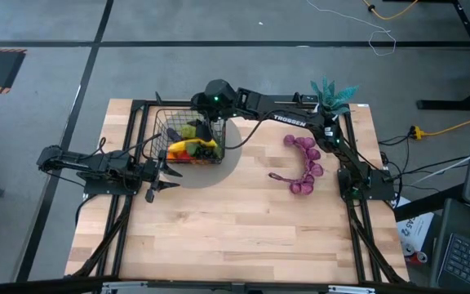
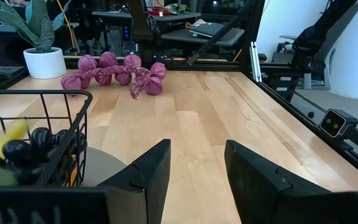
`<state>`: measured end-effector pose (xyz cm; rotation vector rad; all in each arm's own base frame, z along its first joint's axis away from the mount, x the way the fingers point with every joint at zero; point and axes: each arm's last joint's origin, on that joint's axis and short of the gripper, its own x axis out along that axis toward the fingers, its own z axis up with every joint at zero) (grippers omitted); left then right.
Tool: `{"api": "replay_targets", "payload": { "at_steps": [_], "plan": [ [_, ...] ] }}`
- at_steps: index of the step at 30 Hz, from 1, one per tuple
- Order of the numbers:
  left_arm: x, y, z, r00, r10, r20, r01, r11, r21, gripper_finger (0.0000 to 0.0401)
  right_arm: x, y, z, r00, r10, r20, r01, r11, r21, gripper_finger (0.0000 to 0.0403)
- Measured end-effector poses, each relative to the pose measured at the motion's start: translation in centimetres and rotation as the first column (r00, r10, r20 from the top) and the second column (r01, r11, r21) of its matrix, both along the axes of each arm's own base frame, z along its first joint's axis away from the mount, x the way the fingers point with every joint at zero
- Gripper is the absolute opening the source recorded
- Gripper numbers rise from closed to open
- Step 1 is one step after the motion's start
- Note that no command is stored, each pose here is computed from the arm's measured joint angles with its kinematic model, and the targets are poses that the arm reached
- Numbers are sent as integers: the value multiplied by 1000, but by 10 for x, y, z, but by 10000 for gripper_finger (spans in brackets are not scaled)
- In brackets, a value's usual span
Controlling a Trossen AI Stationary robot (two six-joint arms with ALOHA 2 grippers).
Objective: Build produce basket
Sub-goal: Put the violet garlic into the wire basket
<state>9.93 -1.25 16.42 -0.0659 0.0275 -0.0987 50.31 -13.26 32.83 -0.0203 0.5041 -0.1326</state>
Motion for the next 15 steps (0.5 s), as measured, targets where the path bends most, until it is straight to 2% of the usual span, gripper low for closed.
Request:
{"api": "replay_targets", "payload": {
  "at_steps": [4,8,12,15],
  "plan": [
    [0,0,0,1000,0,0,0,1000,0,147,-8,2,13,1000,-2,2,2,1000,2,261],
    [0,0,0,1000,0,0,0,1000,0,147,-32,7,40,999,-20,-37,20,1000,2,261],
    [0,0,0,1000,0,0,0,1000,0,147,-66,13,70,987,-120,-104,118,993,-28,261],
    [0,0,0,1000,0,0,0,1000,0,147,-89,17,83,966,-197,-170,201,980,4,261]
  ]
}}
